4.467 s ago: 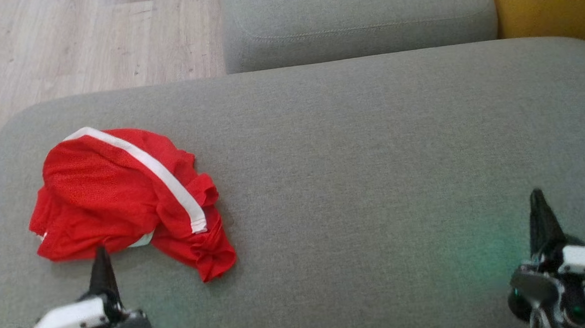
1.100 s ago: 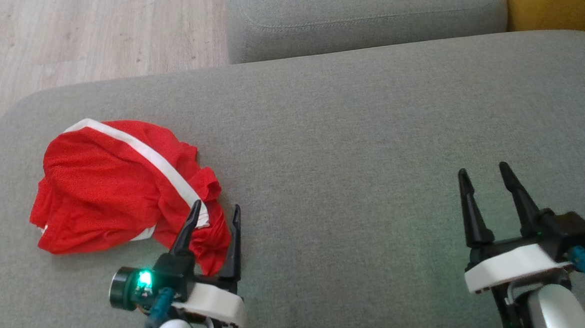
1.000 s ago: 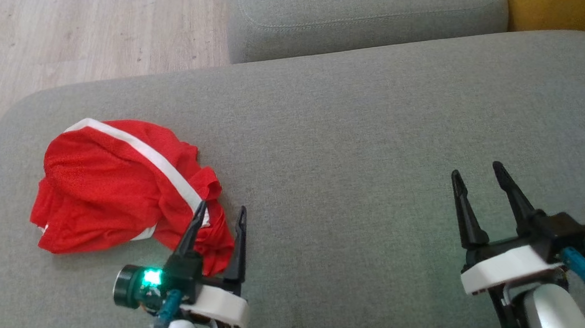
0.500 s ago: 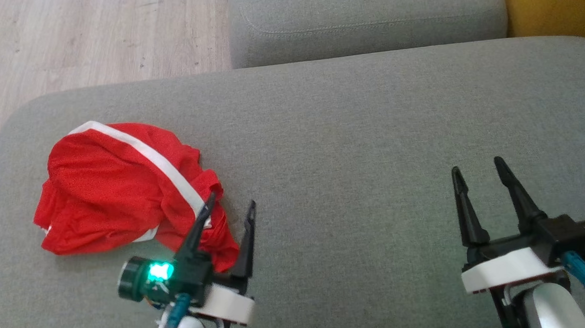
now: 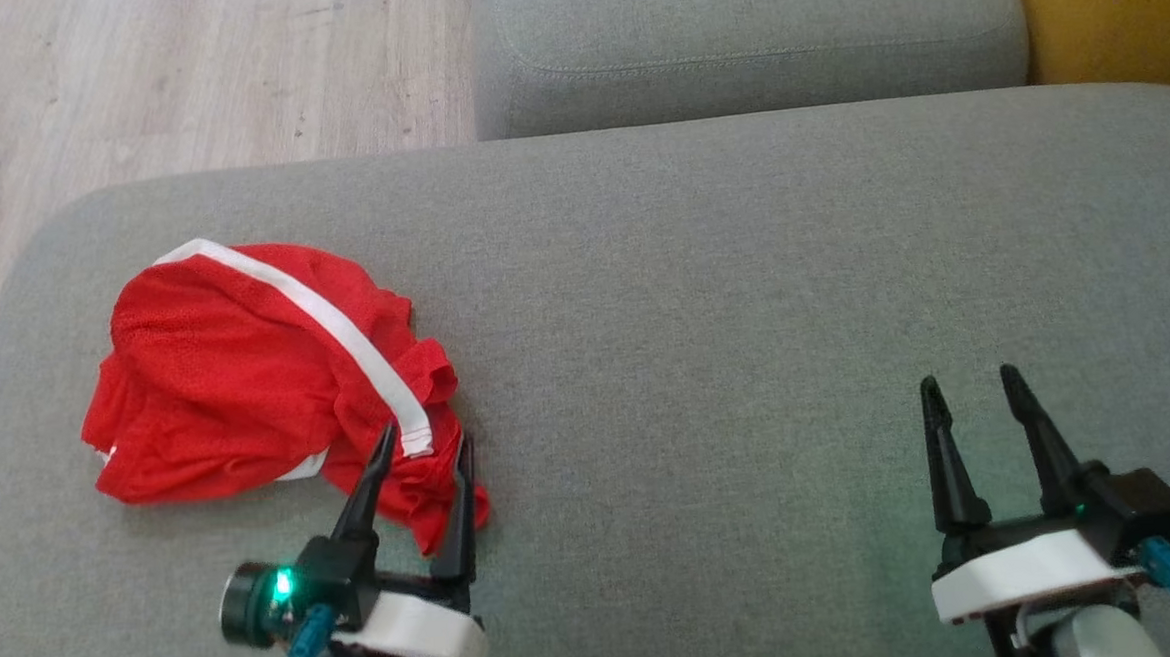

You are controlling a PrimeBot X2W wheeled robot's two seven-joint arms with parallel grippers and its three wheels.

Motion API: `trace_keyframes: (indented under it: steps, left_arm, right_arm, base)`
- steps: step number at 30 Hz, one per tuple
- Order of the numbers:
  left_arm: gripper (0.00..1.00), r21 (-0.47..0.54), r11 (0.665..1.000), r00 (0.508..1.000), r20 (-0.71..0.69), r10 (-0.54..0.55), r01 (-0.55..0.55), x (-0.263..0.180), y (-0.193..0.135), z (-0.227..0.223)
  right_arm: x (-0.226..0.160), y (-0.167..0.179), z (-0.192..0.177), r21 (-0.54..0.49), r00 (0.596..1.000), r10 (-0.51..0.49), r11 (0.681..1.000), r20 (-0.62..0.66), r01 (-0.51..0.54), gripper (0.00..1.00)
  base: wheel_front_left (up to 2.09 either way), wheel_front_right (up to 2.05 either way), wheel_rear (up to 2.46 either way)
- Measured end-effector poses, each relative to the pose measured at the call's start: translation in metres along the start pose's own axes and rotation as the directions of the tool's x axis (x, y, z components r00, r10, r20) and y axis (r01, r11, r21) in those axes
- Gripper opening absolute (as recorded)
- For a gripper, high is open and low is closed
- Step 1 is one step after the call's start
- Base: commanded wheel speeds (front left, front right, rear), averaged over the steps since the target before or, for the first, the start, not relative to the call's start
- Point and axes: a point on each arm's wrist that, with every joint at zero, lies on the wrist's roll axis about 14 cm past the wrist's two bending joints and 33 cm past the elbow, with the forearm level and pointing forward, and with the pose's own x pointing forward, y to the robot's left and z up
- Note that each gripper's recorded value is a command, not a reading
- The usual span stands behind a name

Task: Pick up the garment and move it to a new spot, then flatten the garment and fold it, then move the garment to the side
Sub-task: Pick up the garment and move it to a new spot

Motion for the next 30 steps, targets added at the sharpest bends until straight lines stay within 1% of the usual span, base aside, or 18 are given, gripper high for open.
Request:
trace_keyframes:
  steps: [5, 16, 23, 30]
  left_arm:
    - [1.0, -0.004, 1.0, 0.997, -0.069, 0.022, -0.022, -0.006, 0.003, -0.022]
    - [1.0, -0.02, 0.999, 0.997, -0.065, 0.046, -0.048, -0.006, 0.006, -0.021]
    - [1.0, -0.006, 0.995, 0.994, -0.052, 0.097, -0.098, -0.015, 0.022, -0.018]
    - [1.0, 0.013, 0.98, 0.979, -0.051, 0.197, -0.196, -0.034, 0.052, -0.017]
  right_arm:
    - [-0.005, -0.004, -0.014, 0.023, 0.999, -0.018, 1.0, -0.045, 0.019, 1.0]
    - [-0.006, -0.007, -0.014, 0.064, 0.999, -0.031, 0.997, -0.041, 0.034, 1.0]
    - [0.005, 0.015, -0.017, 0.083, 0.998, 0.035, 0.996, -0.048, -0.031, 1.0]
    - [0.017, 0.054, -0.02, 0.106, 0.986, 0.155, 0.983, -0.056, -0.149, 1.0]
  base:
    - [0.0, 0.0, 0.0]
    - [0.0, 0.0, 0.0]
    - [0.0, 0.0, 0.0]
    - [0.0, 0.0, 0.0]
